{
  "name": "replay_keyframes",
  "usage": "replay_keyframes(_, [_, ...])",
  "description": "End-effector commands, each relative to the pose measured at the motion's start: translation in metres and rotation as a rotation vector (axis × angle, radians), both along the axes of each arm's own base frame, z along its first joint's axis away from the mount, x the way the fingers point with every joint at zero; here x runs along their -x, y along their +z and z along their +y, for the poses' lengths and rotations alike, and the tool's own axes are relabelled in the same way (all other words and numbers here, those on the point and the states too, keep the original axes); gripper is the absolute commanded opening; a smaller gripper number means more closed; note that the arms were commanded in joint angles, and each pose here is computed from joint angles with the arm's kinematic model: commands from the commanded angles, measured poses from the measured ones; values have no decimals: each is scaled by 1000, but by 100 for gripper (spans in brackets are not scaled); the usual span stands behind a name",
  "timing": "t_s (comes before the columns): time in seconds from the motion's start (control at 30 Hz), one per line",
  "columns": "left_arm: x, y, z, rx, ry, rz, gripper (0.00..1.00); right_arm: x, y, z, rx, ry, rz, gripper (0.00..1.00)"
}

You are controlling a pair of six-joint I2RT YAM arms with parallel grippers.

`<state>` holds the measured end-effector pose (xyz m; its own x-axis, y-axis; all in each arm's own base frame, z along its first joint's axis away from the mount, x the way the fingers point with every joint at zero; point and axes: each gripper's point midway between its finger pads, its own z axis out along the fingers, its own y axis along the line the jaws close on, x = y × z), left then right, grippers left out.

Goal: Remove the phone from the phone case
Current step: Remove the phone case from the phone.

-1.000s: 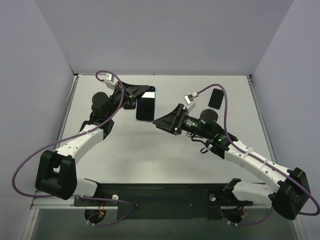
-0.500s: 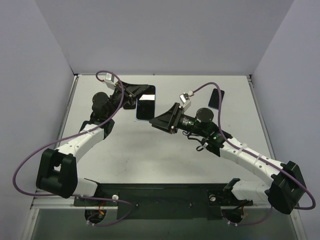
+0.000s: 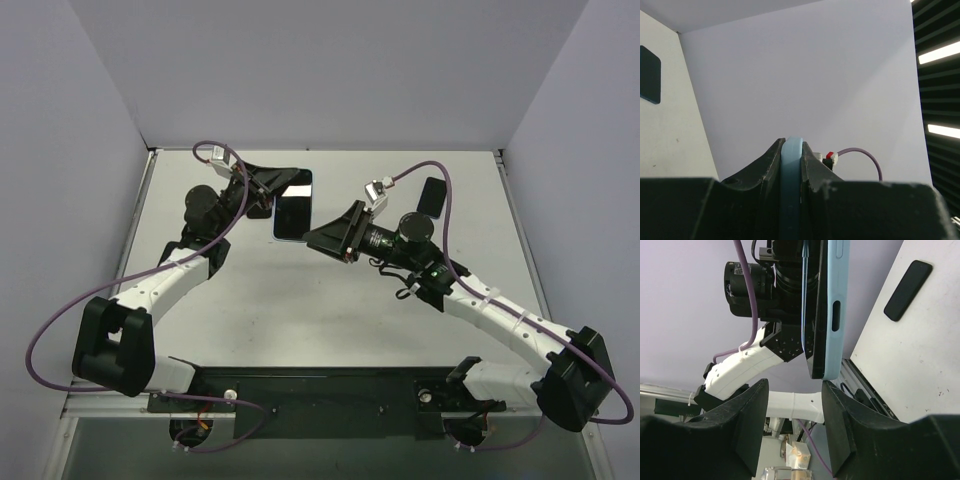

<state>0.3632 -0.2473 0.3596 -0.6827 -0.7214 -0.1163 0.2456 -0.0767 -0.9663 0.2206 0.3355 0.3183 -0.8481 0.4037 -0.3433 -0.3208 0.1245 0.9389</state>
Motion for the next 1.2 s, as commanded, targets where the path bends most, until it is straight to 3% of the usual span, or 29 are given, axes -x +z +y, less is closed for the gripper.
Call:
replay_keyframes(0.0, [17,48,-1,91,-36,-127,0,-3,35,-2,-73,0,-87,42])
replay_keyframes(1.17, [21,48,-8,110,-59,-119,0,0,33,-9,-83,-1,-88,41])
